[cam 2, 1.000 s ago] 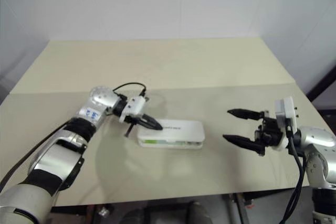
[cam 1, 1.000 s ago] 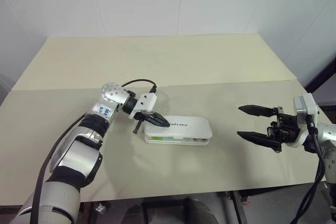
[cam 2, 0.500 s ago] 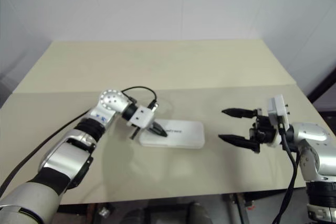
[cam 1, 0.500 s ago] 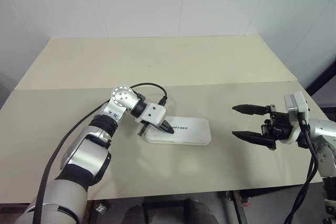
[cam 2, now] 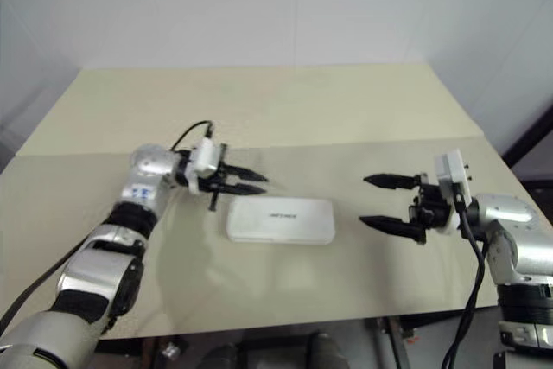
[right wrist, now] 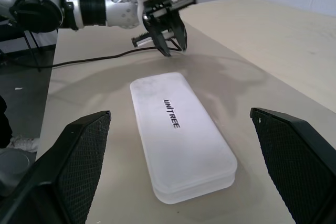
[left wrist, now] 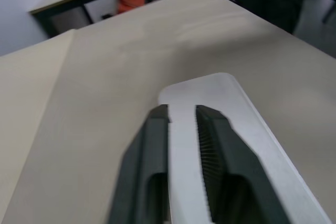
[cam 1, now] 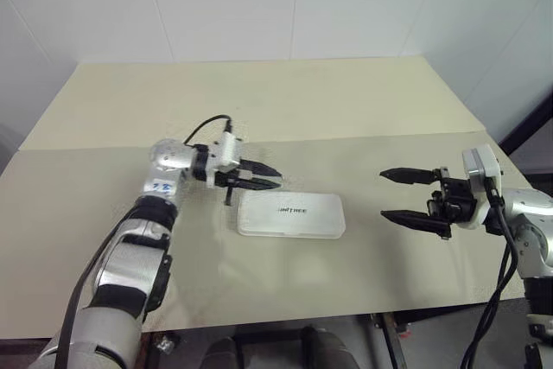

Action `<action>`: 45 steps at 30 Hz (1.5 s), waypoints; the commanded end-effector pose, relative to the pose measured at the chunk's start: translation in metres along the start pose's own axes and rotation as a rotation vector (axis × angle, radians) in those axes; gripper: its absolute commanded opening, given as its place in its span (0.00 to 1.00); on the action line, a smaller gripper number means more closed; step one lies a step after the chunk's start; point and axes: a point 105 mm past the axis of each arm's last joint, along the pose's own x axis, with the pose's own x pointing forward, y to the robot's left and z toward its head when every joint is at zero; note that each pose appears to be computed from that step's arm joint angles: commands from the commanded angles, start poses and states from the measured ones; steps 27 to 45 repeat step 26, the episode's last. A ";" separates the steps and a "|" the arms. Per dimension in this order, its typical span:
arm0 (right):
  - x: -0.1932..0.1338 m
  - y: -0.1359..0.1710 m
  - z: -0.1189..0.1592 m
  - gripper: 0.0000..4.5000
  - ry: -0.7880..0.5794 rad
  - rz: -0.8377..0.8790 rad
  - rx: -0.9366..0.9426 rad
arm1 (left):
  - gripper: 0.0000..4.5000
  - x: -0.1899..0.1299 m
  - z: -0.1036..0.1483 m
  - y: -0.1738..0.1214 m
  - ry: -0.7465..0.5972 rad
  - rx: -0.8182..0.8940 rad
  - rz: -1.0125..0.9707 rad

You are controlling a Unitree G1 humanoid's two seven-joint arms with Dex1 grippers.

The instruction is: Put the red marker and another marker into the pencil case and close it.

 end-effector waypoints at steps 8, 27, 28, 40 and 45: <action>0.000 -0.014 0.010 1.00 0.002 0.030 -0.055 | 1.00 -0.046 0.013 -0.012 -0.018 0.031 0.119; 0.005 -0.009 0.011 1.00 -0.020 0.039 -0.073 | 1.00 -0.081 0.037 -0.025 -0.094 -0.083 0.213; 0.005 -0.009 0.011 1.00 -0.020 0.039 -0.073 | 1.00 -0.081 0.037 -0.025 -0.094 -0.083 0.213; 0.005 -0.009 0.011 1.00 -0.020 0.039 -0.073 | 1.00 -0.081 0.037 -0.025 -0.094 -0.083 0.213; 0.005 -0.009 0.011 1.00 -0.020 0.039 -0.073 | 1.00 -0.081 0.037 -0.025 -0.094 -0.083 0.213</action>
